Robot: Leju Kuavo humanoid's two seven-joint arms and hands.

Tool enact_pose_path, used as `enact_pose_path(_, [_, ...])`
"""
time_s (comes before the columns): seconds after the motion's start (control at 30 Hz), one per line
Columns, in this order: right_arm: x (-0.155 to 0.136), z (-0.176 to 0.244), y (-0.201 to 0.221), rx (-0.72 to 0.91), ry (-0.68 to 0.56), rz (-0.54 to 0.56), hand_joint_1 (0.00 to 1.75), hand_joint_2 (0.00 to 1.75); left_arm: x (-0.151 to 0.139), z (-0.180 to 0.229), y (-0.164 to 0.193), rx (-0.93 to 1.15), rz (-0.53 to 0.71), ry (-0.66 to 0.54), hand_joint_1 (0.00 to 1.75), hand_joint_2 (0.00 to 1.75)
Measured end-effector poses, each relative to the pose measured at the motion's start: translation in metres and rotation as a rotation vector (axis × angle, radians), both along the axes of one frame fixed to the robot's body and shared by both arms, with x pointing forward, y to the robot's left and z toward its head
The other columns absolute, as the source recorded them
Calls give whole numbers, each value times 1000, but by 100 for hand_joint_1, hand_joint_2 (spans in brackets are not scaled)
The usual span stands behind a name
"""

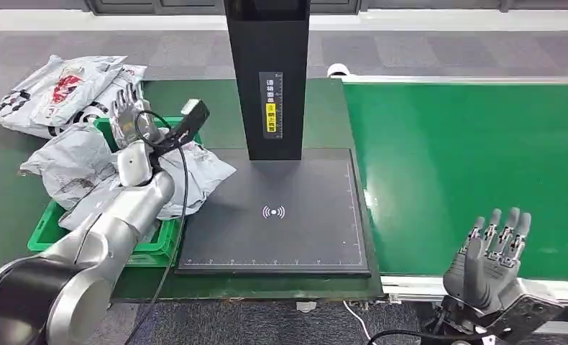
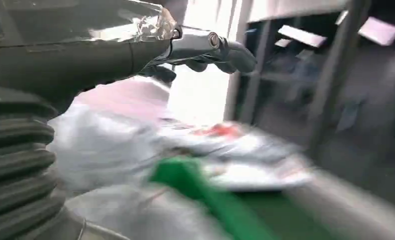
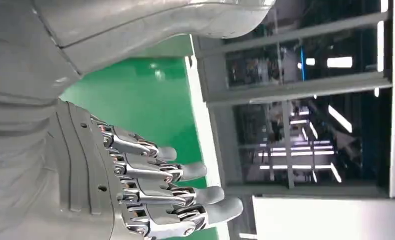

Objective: Moved the parcel from conveyor to table for the left to box.

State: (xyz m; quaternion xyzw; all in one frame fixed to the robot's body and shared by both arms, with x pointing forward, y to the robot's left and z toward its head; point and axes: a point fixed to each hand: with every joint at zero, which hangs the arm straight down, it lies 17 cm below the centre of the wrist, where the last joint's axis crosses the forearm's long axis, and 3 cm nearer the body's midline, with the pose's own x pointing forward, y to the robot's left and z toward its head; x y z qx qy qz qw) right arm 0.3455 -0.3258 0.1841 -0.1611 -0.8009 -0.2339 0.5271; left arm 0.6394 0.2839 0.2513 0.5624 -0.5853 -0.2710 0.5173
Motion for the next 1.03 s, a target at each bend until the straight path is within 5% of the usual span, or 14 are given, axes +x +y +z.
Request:
enact_pose_path(0.07, [1,3,4,-26,1,0,0,175,3,30,-13,-96,-62,-105,0,0])
enact_pose_path(0.1, [2,4,7,-35,0,6,0,0,4,41,-17,-124,-84,-136,0,0])
enact_pose_path(0.27, [6,3,16,-67,3,13,0,0,3,72,-37,-256,-172,-244,0,0])
enact_pose_path(0.3, [8,-1,20,-79,12,16,0,0,1,77,-46,-277,-218,-273,0,175])
enact_pose_path(0.47, [30,-13,46,-123,16,55,0,0,-9,68,-94,-435,-394,-304,0,175])
enact_pose_path(0.6, [74,-28,88,-189,6,151,0,0,-34,22,-145,-670,-616,-264,0,175])
enact_pose_path(0.63, [86,-31,94,-215,13,152,0,175,-41,6,-156,-752,-649,-239,0,175])
enact_pose_path(0.8, [117,-43,102,-347,89,87,0,175,-73,-62,-182,-1150,-611,-165,0,175])
enact_pose_path(1.03, [126,-51,109,-411,130,65,0,175,-101,-84,-216,-1194,-660,-115,0,175])
